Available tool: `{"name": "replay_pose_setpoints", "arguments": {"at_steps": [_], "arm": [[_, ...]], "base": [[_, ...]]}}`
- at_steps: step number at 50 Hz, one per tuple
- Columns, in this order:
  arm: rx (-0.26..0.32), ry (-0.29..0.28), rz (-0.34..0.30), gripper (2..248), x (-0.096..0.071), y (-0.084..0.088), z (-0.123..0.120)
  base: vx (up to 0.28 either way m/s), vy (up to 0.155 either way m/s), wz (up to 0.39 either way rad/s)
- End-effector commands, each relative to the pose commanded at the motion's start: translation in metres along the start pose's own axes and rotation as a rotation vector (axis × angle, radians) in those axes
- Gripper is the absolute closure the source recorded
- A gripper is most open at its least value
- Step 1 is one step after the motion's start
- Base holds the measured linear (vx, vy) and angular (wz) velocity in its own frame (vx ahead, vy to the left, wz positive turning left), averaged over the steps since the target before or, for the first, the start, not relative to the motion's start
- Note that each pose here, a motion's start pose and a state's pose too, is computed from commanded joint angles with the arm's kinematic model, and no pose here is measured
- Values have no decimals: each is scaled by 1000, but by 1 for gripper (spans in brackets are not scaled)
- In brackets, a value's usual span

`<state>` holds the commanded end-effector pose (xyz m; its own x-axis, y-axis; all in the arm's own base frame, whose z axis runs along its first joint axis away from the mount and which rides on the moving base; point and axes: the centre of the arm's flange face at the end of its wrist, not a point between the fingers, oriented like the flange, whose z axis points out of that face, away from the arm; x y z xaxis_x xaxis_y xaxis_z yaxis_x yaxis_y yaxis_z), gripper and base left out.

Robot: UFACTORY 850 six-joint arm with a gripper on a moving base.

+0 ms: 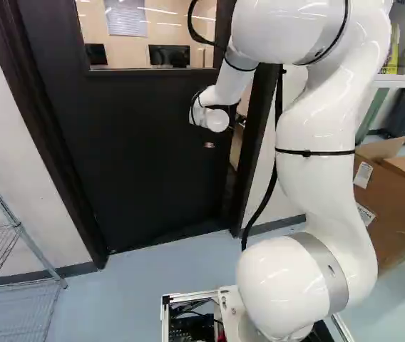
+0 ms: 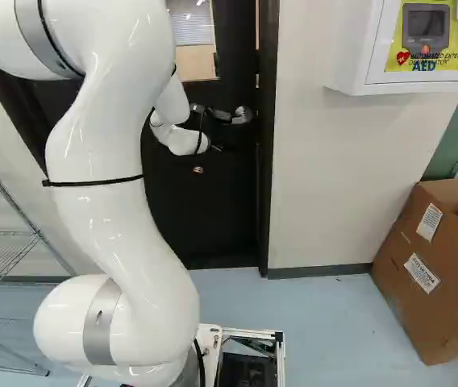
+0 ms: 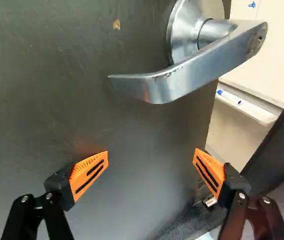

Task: Open the door and move inside

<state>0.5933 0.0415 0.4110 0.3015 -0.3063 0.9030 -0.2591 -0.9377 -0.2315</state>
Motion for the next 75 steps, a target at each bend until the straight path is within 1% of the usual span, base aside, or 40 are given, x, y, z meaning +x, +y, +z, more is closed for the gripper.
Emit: {"name": "replay_pose_setpoints", "arguments": {"at_steps": [17,48,61,75], "arm": [[-5,4,37,3,1,-19,29],[38,36,42,3,1,-60,80],[65,36,34,3,-5,-78,82],[114,31,-1,3,-12,-101,78]], "base": [[0,0,0],[0,0,0],[0,0,0],[0,0,0]]}}
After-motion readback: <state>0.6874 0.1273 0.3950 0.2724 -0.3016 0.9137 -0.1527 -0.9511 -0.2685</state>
